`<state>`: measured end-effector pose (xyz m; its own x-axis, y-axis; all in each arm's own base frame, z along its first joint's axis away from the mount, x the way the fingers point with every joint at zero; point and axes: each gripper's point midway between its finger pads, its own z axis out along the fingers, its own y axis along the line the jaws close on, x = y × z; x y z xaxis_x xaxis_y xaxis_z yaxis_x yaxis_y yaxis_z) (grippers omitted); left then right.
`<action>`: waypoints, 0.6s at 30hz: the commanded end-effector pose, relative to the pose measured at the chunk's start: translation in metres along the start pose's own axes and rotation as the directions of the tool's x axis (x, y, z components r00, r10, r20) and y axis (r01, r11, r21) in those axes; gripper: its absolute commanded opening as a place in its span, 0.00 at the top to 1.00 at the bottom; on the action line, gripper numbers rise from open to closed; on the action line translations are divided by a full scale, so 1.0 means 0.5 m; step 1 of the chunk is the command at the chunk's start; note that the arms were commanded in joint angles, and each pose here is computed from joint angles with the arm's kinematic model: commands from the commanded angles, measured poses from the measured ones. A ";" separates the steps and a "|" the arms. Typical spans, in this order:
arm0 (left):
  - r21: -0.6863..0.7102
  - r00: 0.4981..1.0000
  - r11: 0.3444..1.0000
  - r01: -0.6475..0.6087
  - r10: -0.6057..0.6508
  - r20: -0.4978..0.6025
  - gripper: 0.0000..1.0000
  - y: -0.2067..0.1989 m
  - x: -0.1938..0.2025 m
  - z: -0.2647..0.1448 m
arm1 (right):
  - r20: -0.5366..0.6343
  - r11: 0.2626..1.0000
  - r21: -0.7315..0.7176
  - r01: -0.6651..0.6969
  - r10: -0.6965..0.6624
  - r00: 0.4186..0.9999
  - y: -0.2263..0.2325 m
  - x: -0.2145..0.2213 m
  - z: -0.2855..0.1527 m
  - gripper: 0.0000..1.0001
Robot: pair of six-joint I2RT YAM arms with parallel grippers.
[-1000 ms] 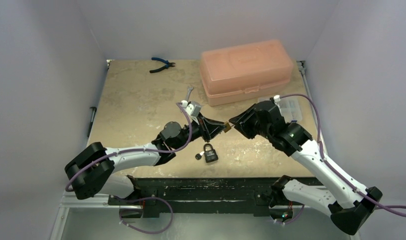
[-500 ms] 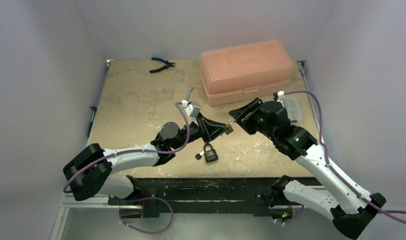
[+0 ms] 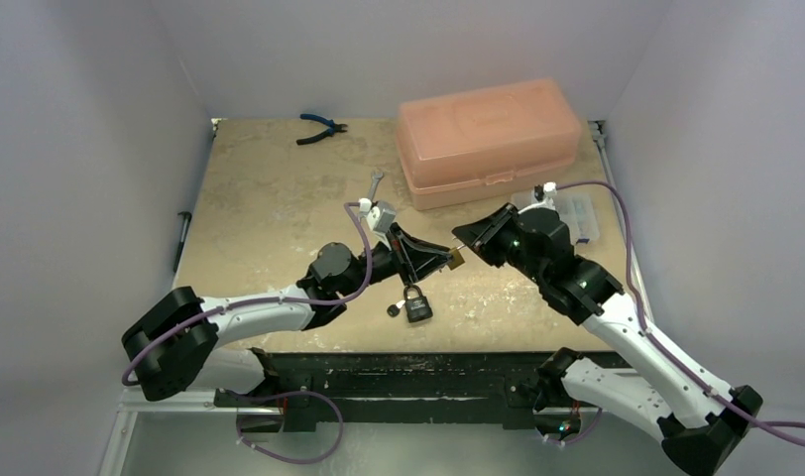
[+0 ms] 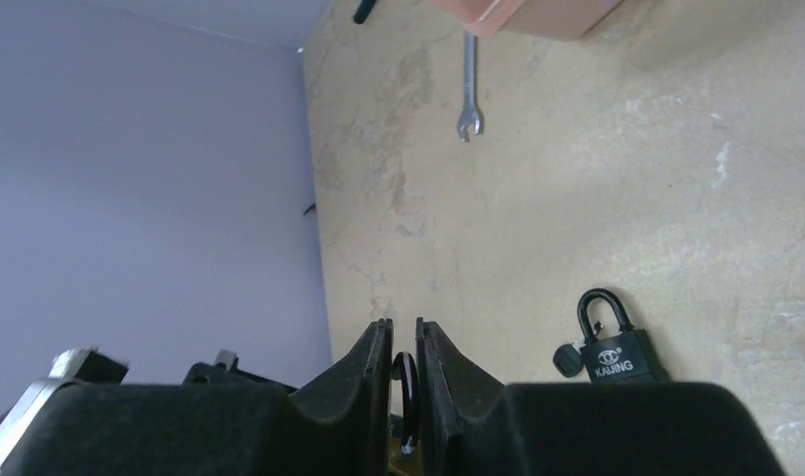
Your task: Unlock with the key
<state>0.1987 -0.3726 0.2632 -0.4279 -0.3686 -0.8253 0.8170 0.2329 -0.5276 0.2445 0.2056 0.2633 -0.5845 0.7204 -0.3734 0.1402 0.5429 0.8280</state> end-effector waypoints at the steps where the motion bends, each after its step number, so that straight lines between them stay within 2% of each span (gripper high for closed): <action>1: 0.103 0.998 0.995 -0.002 -0.005 0.067 1.00 -0.058 -0.050 -0.004 | 0.015 0.959 -0.266 0.098 -0.098 0.995 0.080 0.001 -0.034 0.80; 4: 0.122 0.998 0.993 0.011 -0.019 0.067 1.00 -0.070 -0.058 -0.007 | 0.011 0.891 -0.425 0.157 -0.168 0.986 0.116 0.022 -0.060 0.79; 7: 0.136 0.998 0.990 0.024 -0.032 0.058 1.00 -0.083 -0.069 -0.007 | 0.032 0.823 -0.525 0.217 -0.236 0.971 0.140 0.034 -0.083 0.80; 14: 0.181 0.990 0.977 0.110 -0.123 0.063 1.00 -0.102 -0.107 -0.022 | 0.093 0.674 -0.666 0.320 -0.350 0.932 0.173 0.056 -0.130 0.89; 18: 0.205 0.985 0.967 0.150 -0.163 0.049 1.00 -0.110 -0.116 -0.028 | 0.108 0.623 -0.702 0.345 -0.385 0.917 0.179 0.067 -0.142 1.00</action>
<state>0.1750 -0.3582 0.3040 -0.5176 -0.4000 -0.7564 0.8078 0.0629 -0.5861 0.2055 0.2375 0.3281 -0.5521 0.5543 -0.6229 -0.4983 0.3796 0.7795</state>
